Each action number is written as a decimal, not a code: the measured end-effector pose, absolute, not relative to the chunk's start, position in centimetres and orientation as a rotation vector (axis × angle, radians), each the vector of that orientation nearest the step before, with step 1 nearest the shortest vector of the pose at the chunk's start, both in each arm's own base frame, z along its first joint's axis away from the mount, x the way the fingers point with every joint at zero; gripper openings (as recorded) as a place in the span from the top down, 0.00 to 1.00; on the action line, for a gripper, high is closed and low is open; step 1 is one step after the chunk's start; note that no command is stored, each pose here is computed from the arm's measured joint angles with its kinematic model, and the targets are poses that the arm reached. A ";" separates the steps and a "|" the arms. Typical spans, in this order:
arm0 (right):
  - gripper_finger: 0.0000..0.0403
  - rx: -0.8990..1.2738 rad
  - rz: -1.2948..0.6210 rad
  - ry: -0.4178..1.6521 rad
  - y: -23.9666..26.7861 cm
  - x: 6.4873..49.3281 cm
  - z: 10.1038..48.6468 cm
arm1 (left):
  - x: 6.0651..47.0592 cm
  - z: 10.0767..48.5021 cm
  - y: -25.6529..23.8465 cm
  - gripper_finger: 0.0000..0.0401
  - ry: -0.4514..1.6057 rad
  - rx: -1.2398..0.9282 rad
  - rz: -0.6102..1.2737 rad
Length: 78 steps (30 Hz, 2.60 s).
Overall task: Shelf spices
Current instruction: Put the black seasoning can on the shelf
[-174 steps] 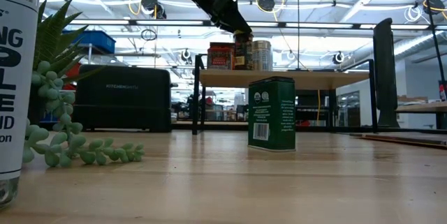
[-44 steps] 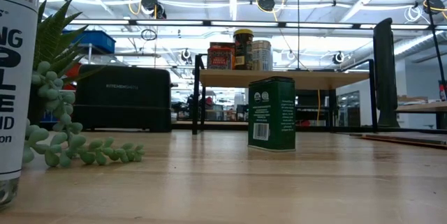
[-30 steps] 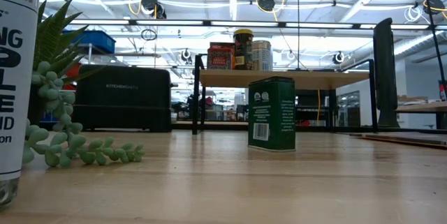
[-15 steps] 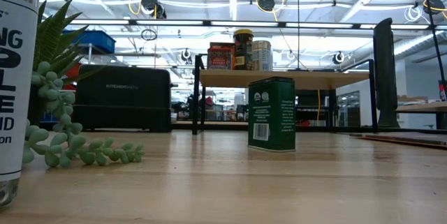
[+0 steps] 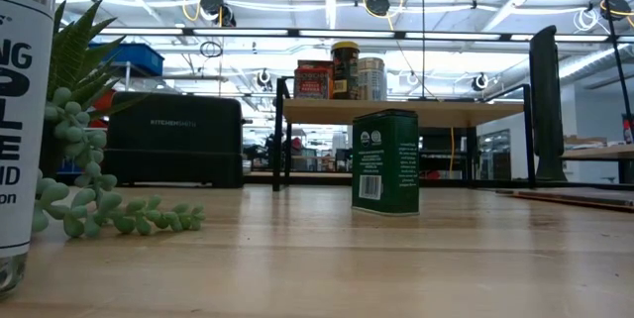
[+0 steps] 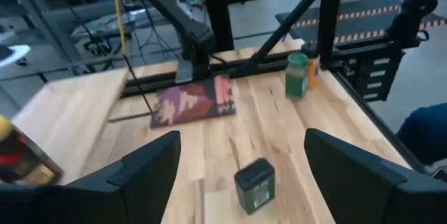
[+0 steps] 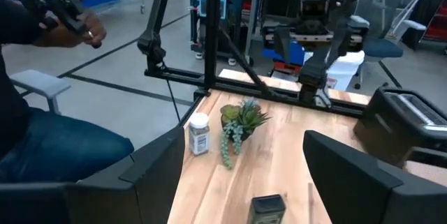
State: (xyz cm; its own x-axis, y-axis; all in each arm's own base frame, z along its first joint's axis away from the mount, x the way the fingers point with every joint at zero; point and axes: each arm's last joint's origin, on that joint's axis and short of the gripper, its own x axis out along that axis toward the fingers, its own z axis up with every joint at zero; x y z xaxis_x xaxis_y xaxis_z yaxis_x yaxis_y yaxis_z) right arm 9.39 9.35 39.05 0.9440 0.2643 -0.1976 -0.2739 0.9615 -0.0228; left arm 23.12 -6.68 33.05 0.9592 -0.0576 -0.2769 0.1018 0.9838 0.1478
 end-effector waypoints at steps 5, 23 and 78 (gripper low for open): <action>0.31 -0.036 0.272 0.217 10.8 10.5 36.5 | 23.2 29.9 -6.7 0.21 0.248 0.106 -0.074; 0.31 -0.125 0.188 0.306 15.9 14.9 31.6 | 23.1 28.3 -7.4 0.21 0.176 0.122 -0.057; 0.31 -0.165 0.302 0.684 10.5 29.1 23.4 | 26.6 22.2 -8.7 0.21 0.413 0.060 -0.009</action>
State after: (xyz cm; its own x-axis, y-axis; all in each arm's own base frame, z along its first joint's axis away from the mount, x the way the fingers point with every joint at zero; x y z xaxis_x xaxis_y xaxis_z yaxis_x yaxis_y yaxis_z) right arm 29.11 10.50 23.43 0.7338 0.2194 -0.6430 -0.3265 0.9438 -0.0507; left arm 26.64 -8.73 22.17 0.9161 0.0038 -0.4010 0.0208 0.9982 0.0568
